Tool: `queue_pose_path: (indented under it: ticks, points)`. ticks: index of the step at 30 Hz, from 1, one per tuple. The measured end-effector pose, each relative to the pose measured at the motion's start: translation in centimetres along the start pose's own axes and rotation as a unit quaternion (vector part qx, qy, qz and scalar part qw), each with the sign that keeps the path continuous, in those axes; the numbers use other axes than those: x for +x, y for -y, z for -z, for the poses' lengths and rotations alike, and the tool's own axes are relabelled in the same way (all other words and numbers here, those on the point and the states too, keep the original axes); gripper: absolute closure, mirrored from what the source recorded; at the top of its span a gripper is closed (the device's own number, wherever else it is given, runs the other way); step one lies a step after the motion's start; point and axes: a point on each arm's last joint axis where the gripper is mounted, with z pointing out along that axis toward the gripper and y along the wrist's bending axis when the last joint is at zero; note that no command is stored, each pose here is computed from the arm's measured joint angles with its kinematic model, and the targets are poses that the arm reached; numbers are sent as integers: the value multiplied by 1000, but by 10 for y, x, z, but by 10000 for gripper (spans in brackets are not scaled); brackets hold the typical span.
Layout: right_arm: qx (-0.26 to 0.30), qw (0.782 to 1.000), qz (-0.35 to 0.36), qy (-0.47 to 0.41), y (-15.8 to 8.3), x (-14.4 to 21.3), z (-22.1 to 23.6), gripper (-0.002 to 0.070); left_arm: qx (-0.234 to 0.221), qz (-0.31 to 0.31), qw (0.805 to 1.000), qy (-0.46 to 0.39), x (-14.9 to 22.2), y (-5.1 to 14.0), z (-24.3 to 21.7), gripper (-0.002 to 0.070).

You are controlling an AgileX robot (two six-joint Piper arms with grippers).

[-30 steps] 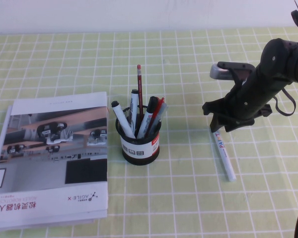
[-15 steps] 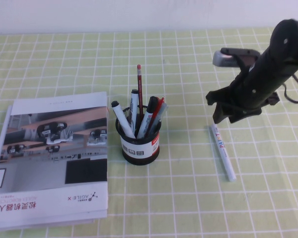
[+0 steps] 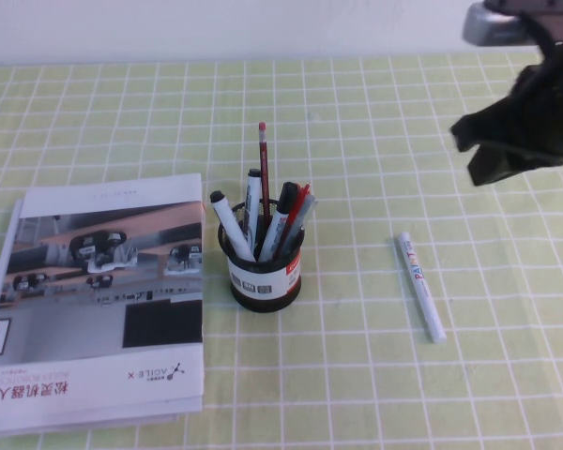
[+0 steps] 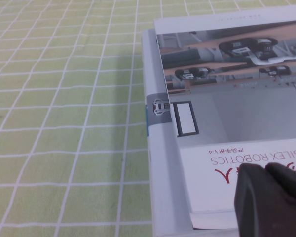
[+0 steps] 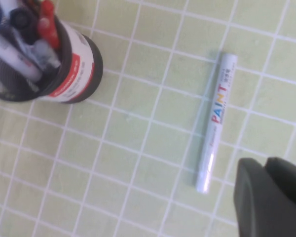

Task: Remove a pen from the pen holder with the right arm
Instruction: 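Take a marker out of the pen holder and lay it on the table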

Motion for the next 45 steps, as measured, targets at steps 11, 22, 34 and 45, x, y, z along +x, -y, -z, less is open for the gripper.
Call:
queue_pose_path:
  ticks: [11,22,34,45]
  points:
    - [21,994,27,108,-4,91,89,688,0,0,1000,0,0,0,0,680]
    - [7,975,23,220,7,201,86,688,0,0,1000,0,0,0,0,680]
    - [-8,967,15,255,22,283,43,688,0,0,1000,0,0,0,0,680]
    - [33,956,30,291,33,284,23,688,0,0,1000,0,0,0,0,680]
